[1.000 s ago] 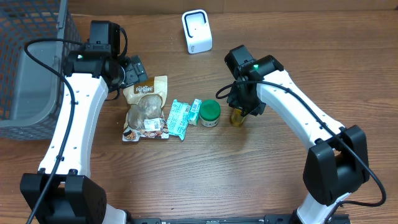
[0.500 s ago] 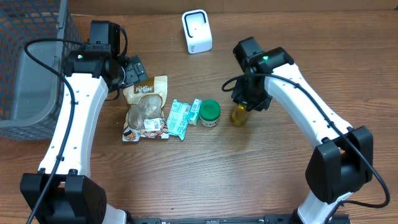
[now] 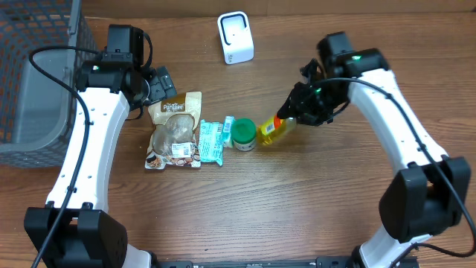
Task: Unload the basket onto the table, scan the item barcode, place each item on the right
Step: 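Lift the Vim bottle and tilt it with the right gripper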
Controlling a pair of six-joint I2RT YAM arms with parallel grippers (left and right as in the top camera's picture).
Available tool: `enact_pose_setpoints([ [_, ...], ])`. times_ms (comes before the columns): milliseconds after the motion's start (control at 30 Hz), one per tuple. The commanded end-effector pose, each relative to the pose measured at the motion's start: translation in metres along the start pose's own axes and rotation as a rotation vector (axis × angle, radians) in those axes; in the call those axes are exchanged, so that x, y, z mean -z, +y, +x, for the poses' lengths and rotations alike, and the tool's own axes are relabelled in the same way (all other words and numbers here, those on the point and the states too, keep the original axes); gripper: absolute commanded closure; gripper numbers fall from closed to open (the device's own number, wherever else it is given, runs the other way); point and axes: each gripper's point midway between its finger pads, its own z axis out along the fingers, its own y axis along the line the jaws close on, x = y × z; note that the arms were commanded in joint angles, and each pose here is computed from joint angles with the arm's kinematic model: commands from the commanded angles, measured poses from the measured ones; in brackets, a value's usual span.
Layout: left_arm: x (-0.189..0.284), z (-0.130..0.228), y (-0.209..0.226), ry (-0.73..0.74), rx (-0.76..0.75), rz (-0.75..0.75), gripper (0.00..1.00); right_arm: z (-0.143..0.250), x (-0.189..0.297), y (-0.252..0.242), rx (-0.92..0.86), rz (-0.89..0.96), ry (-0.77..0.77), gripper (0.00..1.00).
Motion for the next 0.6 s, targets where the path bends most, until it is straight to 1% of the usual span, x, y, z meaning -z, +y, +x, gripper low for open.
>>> enact_pose_setpoints([
  [0,0.005,-0.004,-0.001,-0.019,-0.003,0.003,0.00,0.023,0.039,0.081,0.303,-0.416,0.013,0.83],
  [67,0.005,-0.004,-0.001,-0.019,-0.003,0.003,0.00,0.027,0.042,0.087,0.333,-0.460,0.022,0.83],
  [233,0.005,-0.004,-0.001,-0.019,-0.004,0.003,0.00,0.028,0.044,0.090,0.340,-0.480,0.024,0.83],
  [400,0.005,-0.004,-0.001,-0.019,-0.005,0.003,0.00,0.036,0.055,0.109,0.413,-0.620,0.027,0.83],
  [567,0.005,-0.004,-0.001,-0.019,-0.004,0.003,0.00,0.044,0.059,0.114,0.385,-0.661,0.057,0.83],
])
